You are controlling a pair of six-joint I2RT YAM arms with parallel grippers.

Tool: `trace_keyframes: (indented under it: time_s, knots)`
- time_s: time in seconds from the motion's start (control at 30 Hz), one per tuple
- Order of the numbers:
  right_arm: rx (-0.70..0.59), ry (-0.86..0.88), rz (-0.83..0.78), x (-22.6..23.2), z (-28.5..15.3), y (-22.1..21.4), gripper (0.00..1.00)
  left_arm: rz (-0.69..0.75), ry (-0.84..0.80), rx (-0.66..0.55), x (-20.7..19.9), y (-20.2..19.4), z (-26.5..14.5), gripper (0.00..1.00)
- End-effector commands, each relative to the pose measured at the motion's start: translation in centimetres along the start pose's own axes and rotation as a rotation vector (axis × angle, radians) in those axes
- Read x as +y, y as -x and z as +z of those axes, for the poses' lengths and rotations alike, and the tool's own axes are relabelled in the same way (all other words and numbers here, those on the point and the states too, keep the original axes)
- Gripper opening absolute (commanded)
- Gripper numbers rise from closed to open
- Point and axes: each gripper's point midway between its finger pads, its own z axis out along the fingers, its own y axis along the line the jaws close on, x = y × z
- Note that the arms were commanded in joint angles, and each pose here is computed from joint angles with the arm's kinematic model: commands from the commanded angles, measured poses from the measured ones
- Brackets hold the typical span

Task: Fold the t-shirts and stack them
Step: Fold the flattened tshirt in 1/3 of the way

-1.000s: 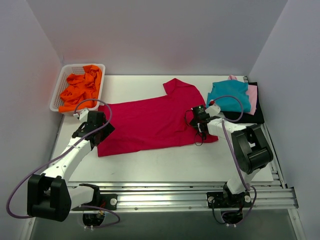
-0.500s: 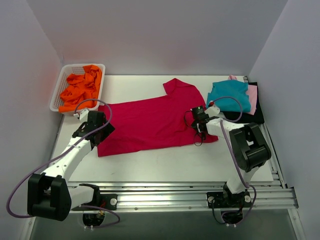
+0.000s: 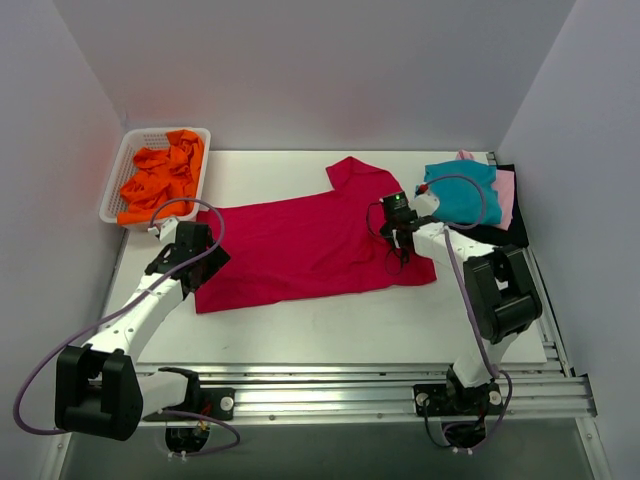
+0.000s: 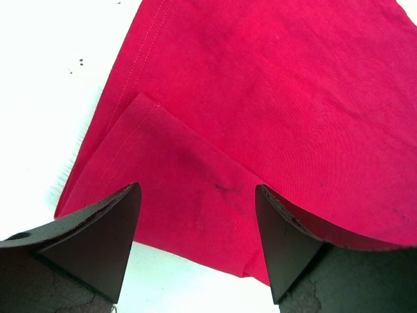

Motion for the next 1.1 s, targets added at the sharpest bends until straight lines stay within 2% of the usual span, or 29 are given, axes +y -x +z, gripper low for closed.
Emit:
trace_keyframes:
  time_s: [0.0,0.07,0.1,0.13,0.2,0.27,0.47,0.63,0.77,1.07]
  knots:
    - [-0.050,-0.019,0.037,1.6,0.1,2.9,0.00,-0.008,-0.034,-0.014,-0.8,0.3,0.0,0.80]
    - [-0.054,-0.037,0.046,1.9,0.5,3.4,0.01,-0.007,-0.036,-0.012,-0.8,0.2,0.0,0.80]
    - [-0.049,-0.056,0.044,1.7,1.3,3.3,0.08,-0.007,-0.036,-0.014,-0.8,0.3,0.0,0.80]
    - [-0.056,-0.054,0.058,2.5,1.3,4.0,0.35,-0.007,-0.035,-0.015,-0.8,0.3,0.0,0.80]
    - [-0.068,-0.072,0.063,2.7,1.9,4.4,0.69,-0.008,-0.037,-0.018,-0.8,0.4,-0.1,0.80]
    - [-0.081,-0.092,0.074,2.9,2.5,5.0,0.95,-0.007,-0.034,-0.019,-0.7,0.4,-0.1,0.80]
    - [-0.133,-0.113,0.074,3.6,2.5,7.2,0.96,-0.006,-0.029,-0.027,-0.6,0.6,-0.4,0.80]
    - [-0.186,-0.041,0.077,4.6,-1.3,7.8,0.93,-0.010,-0.033,-0.038,-0.5,0.9,-0.7,0.80]
    - [-0.164,0.004,0.041,5.2,-3.3,5.4,0.92,-0.009,-0.031,-0.036,-0.5,0.8,-0.6,0.80]
    - [-0.082,0.015,-0.014,4.7,-2.7,-0.4,0.82,-0.010,-0.039,-0.038,-0.6,0.8,-0.8,0.80]
